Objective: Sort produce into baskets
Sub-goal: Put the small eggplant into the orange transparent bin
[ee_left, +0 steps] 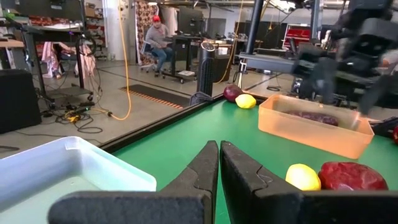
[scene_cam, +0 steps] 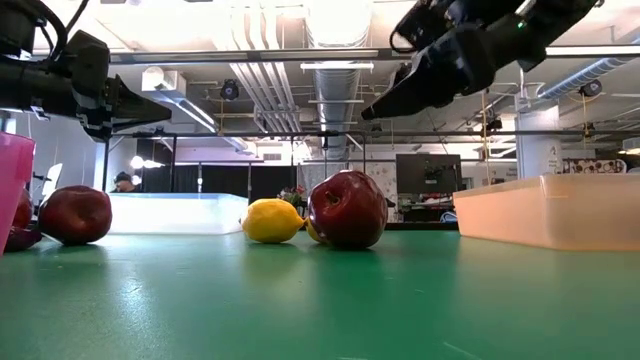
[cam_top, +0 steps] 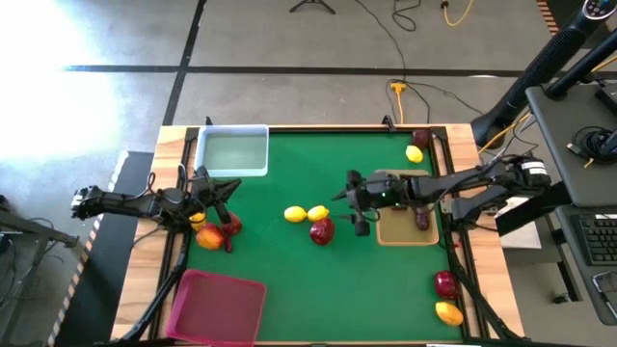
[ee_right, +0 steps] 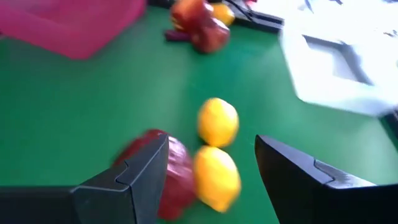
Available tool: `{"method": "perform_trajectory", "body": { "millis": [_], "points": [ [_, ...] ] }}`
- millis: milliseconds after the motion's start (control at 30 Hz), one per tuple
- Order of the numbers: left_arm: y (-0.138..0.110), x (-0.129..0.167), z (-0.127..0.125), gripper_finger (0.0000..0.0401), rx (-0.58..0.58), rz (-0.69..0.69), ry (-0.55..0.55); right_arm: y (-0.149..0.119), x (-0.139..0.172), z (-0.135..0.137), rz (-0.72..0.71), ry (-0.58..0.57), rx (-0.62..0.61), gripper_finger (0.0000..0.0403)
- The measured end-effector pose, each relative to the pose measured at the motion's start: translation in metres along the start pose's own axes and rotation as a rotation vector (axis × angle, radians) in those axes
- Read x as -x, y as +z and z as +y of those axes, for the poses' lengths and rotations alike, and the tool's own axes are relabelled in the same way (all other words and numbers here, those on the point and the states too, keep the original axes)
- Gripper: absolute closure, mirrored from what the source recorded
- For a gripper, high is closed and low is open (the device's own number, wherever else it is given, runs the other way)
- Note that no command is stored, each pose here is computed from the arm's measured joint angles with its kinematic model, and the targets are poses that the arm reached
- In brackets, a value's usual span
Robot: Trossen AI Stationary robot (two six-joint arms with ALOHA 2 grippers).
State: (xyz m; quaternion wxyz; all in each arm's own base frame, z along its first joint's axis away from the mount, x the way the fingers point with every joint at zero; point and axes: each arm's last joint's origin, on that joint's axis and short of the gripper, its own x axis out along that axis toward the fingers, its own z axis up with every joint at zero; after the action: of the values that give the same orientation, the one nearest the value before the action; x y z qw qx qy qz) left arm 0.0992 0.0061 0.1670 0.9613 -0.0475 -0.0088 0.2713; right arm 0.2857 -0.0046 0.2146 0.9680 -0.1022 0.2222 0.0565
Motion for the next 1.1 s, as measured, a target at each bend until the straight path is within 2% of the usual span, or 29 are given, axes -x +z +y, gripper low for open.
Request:
{"method": "perform_trajectory", "body": {
  "millis": [100, 167, 267, 367, 433, 567, 767, 900, 1000, 1100],
  "points": [
    [0.006, 0.000, 0.000, 0.0400, -0.100, -0.049, 0.007, 0.005, 0.000, 0.011, -0.029, 0.026, 0.020, 0.0172],
    [0.013, 0.000, 0.000, 0.0400, -0.095, -0.118, 0.000, 0.008, 0.000, 0.014, -0.050, 0.025, 0.012, 0.0172],
    [0.027, 0.003, 0.000, 0.0400, 0.001, -0.235, -0.002, 0.009, 0.000, 0.015, -0.058, 0.017, -0.039, 0.0172],
    [0.039, 0.007, 0.002, 0.0400, 0.146, -0.349, -0.013, 0.011, 0.000, 0.013, -0.076, -0.013, -0.089, 0.0172],
    [0.042, 0.007, 0.001, 0.0400, 0.220, -0.377, -0.073, 0.014, 0.000, 0.012, -0.098, -0.050, -0.115, 0.0172],
    [0.041, 0.005, -0.009, 0.0400, 0.263, -0.357, -0.343, 0.026, 0.001, 0.009, -0.164, -0.069, -0.122, 0.0172],
    [0.032, -0.006, -0.020, 0.0400, 0.356, -0.233, -0.384, 0.045, -0.004, 0.005, -0.239, -0.093, -0.028, 0.0172],
    [0.029, -0.011, -0.029, 0.0400, 0.346, -0.200, -0.508, 0.050, -0.015, 0.002, -0.227, -0.125, 0.015, 0.0172],
    [0.030, -0.012, -0.033, 0.0400, 0.333, -0.213, -0.595, 0.045, -0.027, 0.003, -0.187, -0.133, 0.015, 0.0172],
    [0.030, -0.014, -0.034, 0.0400, 0.344, -0.220, -0.584, 0.037, -0.039, 0.004, -0.147, -0.124, 0.016, 0.0172]
  ]
}}
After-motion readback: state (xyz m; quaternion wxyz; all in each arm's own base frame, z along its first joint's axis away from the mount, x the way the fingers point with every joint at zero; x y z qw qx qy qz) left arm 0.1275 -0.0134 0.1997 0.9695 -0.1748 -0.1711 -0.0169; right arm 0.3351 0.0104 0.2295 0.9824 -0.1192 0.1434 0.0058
